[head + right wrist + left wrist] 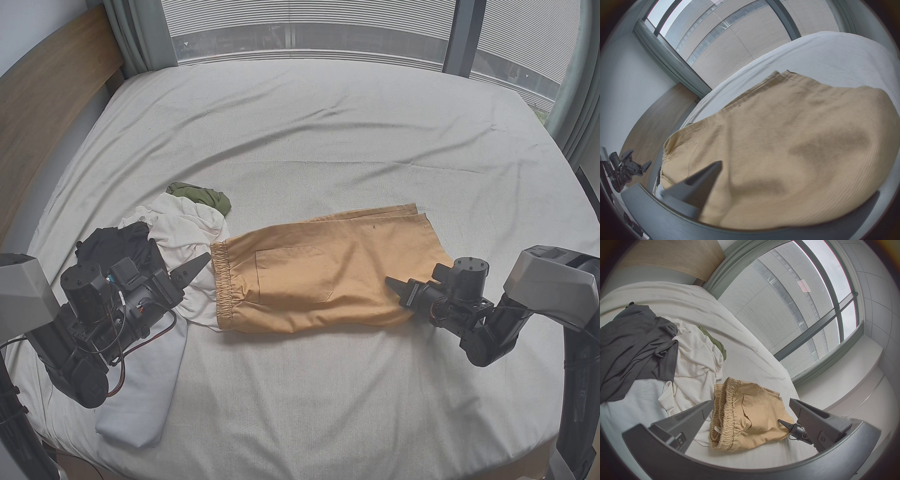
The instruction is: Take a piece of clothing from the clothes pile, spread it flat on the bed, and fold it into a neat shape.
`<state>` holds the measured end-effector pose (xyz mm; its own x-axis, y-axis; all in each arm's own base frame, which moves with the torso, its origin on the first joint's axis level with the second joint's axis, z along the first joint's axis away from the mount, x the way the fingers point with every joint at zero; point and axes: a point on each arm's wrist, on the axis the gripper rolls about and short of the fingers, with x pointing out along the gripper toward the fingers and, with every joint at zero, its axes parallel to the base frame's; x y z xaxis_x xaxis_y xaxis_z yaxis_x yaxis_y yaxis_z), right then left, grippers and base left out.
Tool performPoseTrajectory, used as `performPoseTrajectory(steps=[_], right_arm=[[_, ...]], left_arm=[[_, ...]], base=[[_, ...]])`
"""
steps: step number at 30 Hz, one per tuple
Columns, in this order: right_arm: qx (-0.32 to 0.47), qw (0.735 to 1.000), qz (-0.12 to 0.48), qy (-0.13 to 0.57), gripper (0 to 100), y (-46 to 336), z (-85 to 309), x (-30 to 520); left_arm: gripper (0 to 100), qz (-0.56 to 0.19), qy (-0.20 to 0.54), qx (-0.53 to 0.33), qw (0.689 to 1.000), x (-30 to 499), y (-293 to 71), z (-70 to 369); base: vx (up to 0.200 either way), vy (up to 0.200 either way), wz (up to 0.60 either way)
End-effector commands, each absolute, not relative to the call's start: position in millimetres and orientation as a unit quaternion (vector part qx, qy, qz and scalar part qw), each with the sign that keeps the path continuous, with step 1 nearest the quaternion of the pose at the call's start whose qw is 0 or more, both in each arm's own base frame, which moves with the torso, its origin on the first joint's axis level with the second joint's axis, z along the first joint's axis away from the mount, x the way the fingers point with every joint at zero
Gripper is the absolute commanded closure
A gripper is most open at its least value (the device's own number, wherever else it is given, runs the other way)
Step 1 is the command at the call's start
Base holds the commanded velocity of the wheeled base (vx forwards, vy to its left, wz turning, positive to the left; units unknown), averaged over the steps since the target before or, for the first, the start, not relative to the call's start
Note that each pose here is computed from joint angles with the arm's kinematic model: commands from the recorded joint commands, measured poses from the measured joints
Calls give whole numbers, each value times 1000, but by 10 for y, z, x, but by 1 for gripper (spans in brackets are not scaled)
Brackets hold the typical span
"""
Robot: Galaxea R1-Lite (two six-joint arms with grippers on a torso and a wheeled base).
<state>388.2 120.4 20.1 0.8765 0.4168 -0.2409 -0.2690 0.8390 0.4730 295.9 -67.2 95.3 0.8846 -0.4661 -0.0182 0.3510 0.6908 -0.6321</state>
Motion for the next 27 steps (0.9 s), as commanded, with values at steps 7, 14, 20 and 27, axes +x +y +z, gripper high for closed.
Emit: performPoseTrajectory(steps=[7,14,20,27], right_arm=[[217,943,186,173,100,1186,249,3772],[215,943,183,176,100,1113,387,3592],[212,942,178,188,100,1059,399,3468],[193,941,173,217,100,987,368,3225]], left_arm=[[0,-223,89,-325,915,2959,-672,953],[0,-224,90,-325,915,2960,-676,948],[0,-223,91,-325,915,2957,-676,946],[0,-223,93,-325,915,2956,-676,937]], base=[[0,0,0],[0,0,0],[0,0,0],[0,0,0]])
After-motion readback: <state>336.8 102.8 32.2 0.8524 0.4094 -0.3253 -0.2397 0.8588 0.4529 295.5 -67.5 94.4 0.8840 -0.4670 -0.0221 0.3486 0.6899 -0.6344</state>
